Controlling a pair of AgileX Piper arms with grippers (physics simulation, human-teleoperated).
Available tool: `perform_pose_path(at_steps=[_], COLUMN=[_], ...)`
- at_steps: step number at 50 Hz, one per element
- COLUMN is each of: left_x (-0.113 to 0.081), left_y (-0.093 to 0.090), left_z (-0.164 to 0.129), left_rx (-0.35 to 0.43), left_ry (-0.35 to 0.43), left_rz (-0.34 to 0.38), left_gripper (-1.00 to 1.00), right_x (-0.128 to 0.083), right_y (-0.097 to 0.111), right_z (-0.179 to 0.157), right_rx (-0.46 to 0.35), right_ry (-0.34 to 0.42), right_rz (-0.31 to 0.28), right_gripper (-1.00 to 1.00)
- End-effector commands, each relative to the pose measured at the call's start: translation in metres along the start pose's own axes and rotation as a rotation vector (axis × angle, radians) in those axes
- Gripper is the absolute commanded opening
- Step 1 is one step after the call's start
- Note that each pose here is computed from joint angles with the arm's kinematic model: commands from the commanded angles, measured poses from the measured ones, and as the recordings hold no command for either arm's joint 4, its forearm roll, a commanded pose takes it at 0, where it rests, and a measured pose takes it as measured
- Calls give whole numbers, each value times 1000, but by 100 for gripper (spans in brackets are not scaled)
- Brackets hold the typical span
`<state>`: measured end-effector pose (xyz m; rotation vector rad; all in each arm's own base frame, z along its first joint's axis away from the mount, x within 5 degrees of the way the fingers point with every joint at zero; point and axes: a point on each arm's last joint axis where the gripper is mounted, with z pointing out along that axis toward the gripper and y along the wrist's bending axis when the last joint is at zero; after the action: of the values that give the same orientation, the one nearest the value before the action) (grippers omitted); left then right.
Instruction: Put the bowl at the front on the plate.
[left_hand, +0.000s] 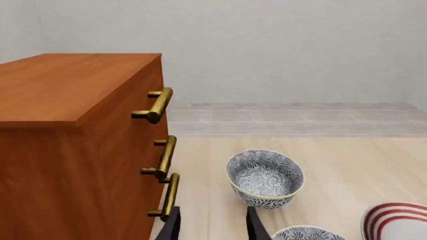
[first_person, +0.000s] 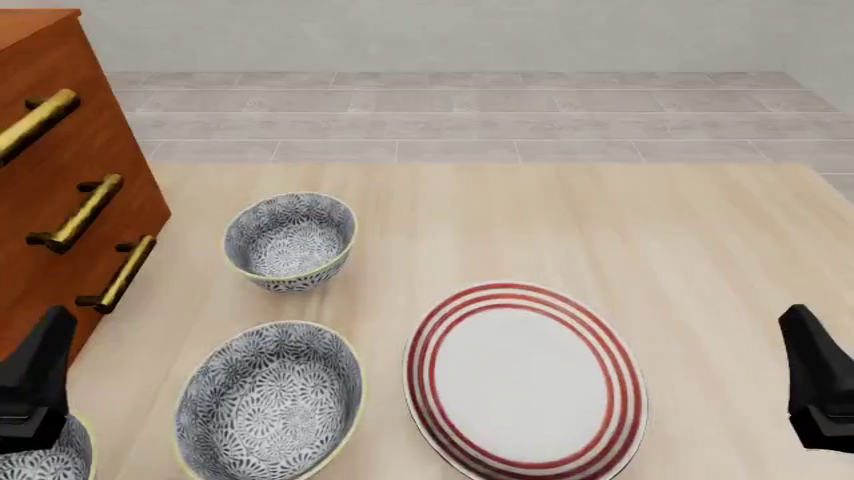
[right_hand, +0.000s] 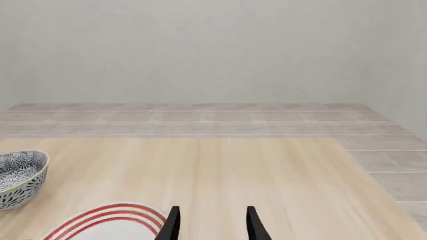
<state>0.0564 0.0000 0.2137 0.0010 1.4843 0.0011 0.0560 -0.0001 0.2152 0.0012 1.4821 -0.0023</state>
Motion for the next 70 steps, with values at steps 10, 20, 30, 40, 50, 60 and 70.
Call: perform_pose_path(at_steps=[10,20,30,40,50,60,70], left_x=[-15,-65,-79,-95,-111,-120,-131], left_y=[-1,-3,-5,-4,-7,-12,-11], left_z=[-2,-8,6,-5,-9,2,-1], left_rx=[20,85,102,113,177,260,263], left_ry=[-5,26,214,311,433,541,619], left_rz=[38,50,44,49,35,82,107], left_gripper=[100,100,100,100,100,100,100], right_x=[1,1,1,1,1,1,1], right_y=[0,1,0,1,1,1,1], right_z=[0,1,1,1,1,1,2], right_rx=[-4,-10,-9,-9,-11,-12,-13], right_ry=[6,4,8,7,6,7,7], right_rz=[-8,-36,-19,-14,-12,-11,-4], right_gripper=[100,100,100,100,100,100,100])
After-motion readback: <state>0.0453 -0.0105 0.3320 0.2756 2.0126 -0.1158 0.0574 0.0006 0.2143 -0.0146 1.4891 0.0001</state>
